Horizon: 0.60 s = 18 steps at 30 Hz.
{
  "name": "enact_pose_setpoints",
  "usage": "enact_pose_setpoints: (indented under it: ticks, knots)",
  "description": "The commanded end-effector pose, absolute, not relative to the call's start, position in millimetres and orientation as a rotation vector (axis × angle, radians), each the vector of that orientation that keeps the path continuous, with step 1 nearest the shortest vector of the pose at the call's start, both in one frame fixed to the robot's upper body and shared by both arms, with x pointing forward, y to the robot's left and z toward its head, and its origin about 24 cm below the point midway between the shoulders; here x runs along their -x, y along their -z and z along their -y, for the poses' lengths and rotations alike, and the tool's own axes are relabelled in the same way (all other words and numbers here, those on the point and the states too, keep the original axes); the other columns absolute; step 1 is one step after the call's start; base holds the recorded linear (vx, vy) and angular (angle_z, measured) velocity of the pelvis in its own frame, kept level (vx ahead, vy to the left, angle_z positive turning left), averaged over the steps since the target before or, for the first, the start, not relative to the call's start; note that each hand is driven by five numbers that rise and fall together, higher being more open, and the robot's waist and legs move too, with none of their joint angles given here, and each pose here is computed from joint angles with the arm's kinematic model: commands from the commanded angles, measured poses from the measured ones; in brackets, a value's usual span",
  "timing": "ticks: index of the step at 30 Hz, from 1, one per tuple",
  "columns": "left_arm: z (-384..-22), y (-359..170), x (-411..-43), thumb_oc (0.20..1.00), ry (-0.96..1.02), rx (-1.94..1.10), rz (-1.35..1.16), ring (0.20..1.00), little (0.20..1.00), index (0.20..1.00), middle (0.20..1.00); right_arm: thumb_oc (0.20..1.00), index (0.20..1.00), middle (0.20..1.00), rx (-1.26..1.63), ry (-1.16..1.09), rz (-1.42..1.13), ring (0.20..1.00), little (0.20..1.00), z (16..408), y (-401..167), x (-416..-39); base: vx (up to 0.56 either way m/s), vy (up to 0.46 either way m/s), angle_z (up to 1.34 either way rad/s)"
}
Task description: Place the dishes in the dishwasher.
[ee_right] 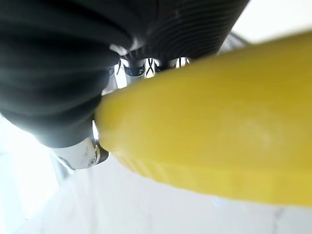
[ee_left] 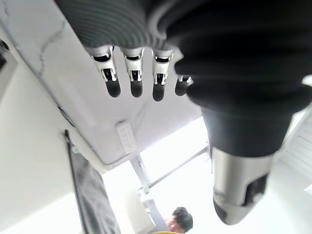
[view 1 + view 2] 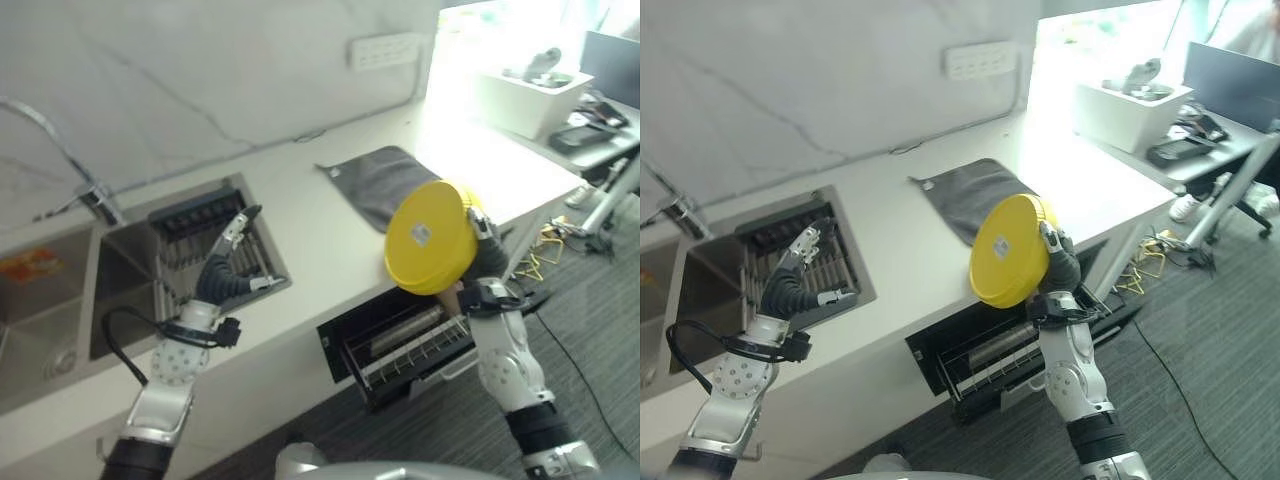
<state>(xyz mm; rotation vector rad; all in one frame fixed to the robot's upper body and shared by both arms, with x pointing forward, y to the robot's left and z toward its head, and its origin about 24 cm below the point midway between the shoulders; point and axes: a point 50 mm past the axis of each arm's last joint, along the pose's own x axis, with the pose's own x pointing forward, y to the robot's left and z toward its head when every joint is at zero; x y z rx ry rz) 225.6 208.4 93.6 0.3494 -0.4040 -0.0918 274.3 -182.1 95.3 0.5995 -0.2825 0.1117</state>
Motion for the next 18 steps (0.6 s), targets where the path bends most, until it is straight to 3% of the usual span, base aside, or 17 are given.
enact_pose_setpoints:
  ticks: [1, 18]
  knots:
    - [-212, -133, -233, 1.0, 0.1, -0.446, 0.58, 1.0, 1.0, 1.0, 1.0, 0.2, 0.2, 0.2, -0.695, -0.205, 0.534, 0.2, 0.2, 169, -146, -276, -0.06, -0.092, -0.53]
    - [-200, -133, -246, 1.0, 0.133, -0.468, 0.572, 1.0, 1.0, 1.0, 1.0, 0.2, 0.2, 0.2, -0.711, -0.223, 0.568, 0.2, 0.2, 166, -155, -272, 0.01, -0.007, -0.03]
